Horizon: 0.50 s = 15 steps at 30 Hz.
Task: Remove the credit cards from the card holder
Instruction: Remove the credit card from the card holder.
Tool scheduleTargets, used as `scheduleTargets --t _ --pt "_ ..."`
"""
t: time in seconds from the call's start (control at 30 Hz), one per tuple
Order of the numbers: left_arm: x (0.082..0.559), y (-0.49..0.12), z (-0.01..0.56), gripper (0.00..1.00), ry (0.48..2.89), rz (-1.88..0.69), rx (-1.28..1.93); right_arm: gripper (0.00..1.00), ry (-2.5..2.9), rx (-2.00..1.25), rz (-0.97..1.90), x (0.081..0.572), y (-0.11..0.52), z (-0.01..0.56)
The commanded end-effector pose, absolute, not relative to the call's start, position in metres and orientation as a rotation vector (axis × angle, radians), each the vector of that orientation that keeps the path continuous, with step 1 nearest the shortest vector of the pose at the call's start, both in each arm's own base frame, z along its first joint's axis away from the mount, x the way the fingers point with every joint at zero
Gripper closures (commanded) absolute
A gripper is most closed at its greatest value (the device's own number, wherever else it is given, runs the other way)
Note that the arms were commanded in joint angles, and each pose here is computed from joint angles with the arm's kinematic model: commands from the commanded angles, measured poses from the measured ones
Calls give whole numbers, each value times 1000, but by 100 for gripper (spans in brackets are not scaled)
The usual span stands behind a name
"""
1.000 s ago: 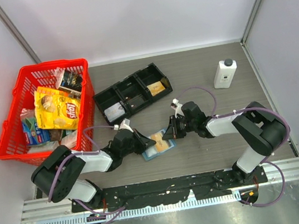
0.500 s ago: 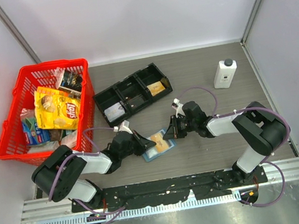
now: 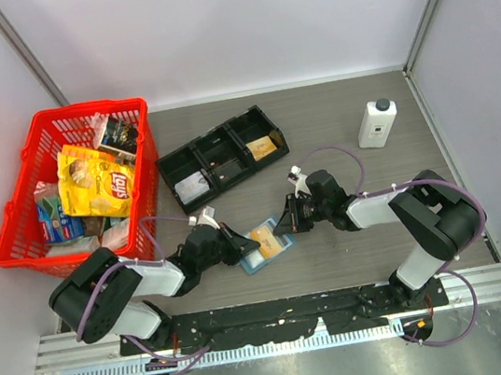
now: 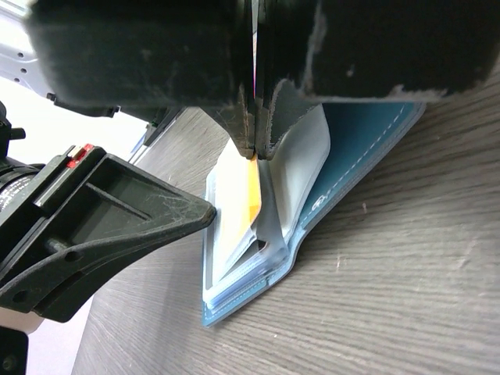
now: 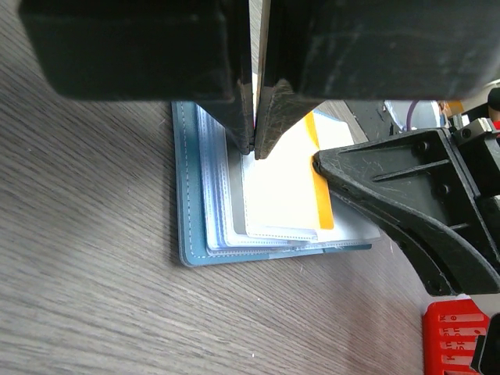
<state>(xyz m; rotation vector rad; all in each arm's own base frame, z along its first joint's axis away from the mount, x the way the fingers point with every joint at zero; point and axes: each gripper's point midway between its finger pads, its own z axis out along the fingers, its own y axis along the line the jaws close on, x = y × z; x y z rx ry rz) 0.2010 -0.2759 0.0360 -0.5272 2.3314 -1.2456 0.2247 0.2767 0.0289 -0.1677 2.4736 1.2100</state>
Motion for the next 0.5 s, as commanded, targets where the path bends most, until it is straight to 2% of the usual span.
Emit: scheduleTargets --t 0.0,0.47 --pt "200 -266 35 100 2327 -1215 -554 92 2692 -80 977 202 238 -25" --pt "194 -255 25 98 2357 -1160 -579 92 2705 -103 972 200 238 -26"
